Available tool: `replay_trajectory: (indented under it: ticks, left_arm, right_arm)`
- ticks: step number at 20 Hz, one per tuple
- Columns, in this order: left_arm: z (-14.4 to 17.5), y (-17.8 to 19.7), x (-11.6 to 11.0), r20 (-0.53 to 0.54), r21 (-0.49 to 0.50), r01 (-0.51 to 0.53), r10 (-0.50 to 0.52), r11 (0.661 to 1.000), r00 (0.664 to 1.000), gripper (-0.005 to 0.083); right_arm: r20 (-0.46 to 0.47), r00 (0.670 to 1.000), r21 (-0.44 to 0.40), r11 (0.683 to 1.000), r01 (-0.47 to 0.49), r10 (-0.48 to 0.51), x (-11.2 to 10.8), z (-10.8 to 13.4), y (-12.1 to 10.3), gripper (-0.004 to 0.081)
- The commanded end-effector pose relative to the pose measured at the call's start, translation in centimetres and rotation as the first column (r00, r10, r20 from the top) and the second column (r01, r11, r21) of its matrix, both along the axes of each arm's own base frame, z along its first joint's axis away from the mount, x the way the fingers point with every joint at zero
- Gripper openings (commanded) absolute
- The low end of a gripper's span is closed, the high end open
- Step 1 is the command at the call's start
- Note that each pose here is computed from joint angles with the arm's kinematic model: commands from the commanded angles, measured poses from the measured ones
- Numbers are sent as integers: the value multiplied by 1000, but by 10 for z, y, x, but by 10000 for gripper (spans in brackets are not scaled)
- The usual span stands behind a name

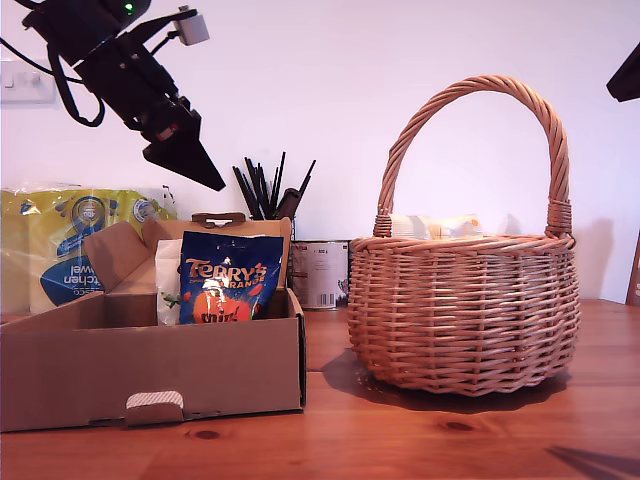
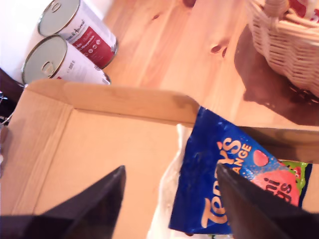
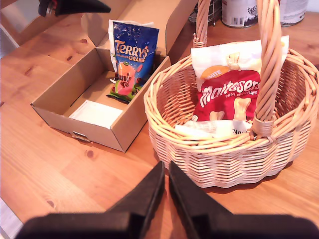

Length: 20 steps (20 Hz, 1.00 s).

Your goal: Move the bags of Easter eggs from the cardboard box on the left into the woven basket on the right side.

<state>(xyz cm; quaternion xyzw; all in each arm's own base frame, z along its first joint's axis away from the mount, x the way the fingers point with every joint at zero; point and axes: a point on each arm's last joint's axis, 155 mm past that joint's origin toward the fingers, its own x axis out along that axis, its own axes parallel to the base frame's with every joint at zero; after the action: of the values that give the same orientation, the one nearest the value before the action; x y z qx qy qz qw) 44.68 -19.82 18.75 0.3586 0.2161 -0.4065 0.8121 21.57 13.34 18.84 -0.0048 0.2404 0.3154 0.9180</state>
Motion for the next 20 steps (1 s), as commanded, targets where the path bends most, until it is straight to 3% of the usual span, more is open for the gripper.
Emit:
replay_trajectory:
  ticks: [1, 5, 11, 16, 20]
  left_arm:
    - [-23, 8, 6, -42, 24, -59, 60, 998, 997, 589]
    - [-16, 1, 11, -5, -6, -32, 32, 999, 999, 589]
    - [-39, -3, 10, -124, -20, -22, 20, 1000, 992, 589]
    - [-59, -9, 33, -192, 13, -24, 26, 1000, 981, 589]
    - [-95, -6, 31, -322, 55, -24, 40, 998, 946, 584]
  right_arm:
    - [20, 1000, 4, 1000, -7, 7, 0, 7, 2, -13]
    - [20, 1000, 4, 1000, -7, 7, 0, 7, 2, -13]
    - [20, 1000, 4, 1000, -7, 7, 1, 7, 2, -13]
    - [20, 1000, 4, 1000, -7, 7, 1, 7, 2, -13]
    - [22, 1000, 5, 1000, -7, 7, 1, 8, 2, -13]
